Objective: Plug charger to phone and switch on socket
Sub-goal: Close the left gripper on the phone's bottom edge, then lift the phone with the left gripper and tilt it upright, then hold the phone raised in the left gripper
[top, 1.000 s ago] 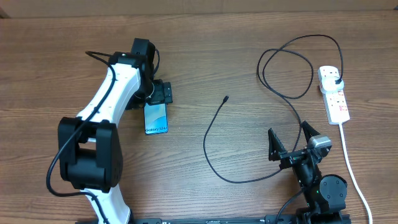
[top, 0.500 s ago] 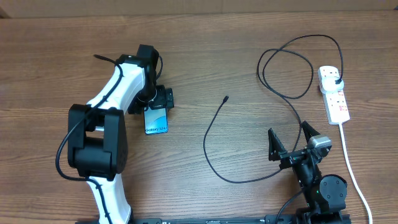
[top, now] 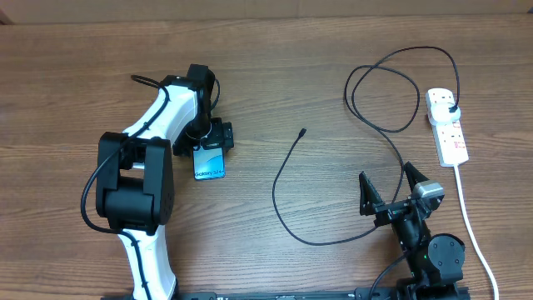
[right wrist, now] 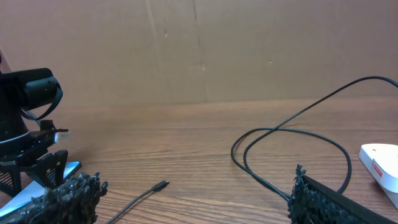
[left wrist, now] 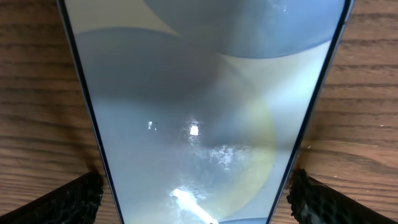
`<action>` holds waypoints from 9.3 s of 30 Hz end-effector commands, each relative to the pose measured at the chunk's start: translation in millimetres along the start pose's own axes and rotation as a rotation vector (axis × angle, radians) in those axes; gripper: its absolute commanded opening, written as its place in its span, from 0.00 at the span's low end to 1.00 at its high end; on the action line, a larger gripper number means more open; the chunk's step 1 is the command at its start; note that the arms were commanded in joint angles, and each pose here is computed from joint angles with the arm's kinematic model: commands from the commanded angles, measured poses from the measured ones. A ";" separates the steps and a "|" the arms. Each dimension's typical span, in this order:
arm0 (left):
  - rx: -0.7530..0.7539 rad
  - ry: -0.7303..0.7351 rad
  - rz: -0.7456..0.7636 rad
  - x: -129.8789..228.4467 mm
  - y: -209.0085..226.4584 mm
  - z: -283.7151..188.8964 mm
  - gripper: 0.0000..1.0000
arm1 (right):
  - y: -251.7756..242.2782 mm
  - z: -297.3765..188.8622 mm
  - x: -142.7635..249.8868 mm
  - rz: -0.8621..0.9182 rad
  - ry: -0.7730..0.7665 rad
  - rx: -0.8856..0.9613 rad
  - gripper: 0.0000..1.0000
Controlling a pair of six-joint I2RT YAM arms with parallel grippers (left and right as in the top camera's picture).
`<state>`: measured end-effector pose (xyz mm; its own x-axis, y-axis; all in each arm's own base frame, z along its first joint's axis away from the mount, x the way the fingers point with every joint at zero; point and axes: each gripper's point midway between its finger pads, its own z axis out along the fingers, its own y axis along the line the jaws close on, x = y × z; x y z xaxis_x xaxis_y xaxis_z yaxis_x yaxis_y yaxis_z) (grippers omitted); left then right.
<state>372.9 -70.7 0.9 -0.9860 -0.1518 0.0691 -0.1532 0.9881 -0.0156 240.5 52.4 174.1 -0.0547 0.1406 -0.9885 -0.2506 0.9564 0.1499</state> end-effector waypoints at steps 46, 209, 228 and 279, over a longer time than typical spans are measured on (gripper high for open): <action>0.085 0.018 0.109 0.1 -19.3 7.9 0.96 | 0.1 0.1 2.1 -0.001 -0.003 0.000 1.00; 0.450 0.244 -0.353 16.1 -104.2 -126.6 0.70 | 0.1 0.1 2.1 -0.001 -0.003 0.000 1.00; 0.523 0.399 -0.491 33.9 -119.2 -140.0 0.70 | 0.1 0.1 2.0 -0.001 -0.003 0.000 1.00; 0.859 0.745 -0.769 26.0 -128.3 -201.3 0.67 | 0.1 0.1 2.1 -0.001 -0.003 0.000 1.00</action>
<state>376.3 -191.6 190.4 -0.4013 -0.3697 0.8380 -0.9019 0.3194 -0.2909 240.4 52.5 174.1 -0.0549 0.1410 -0.9885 -0.2509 0.9563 0.1503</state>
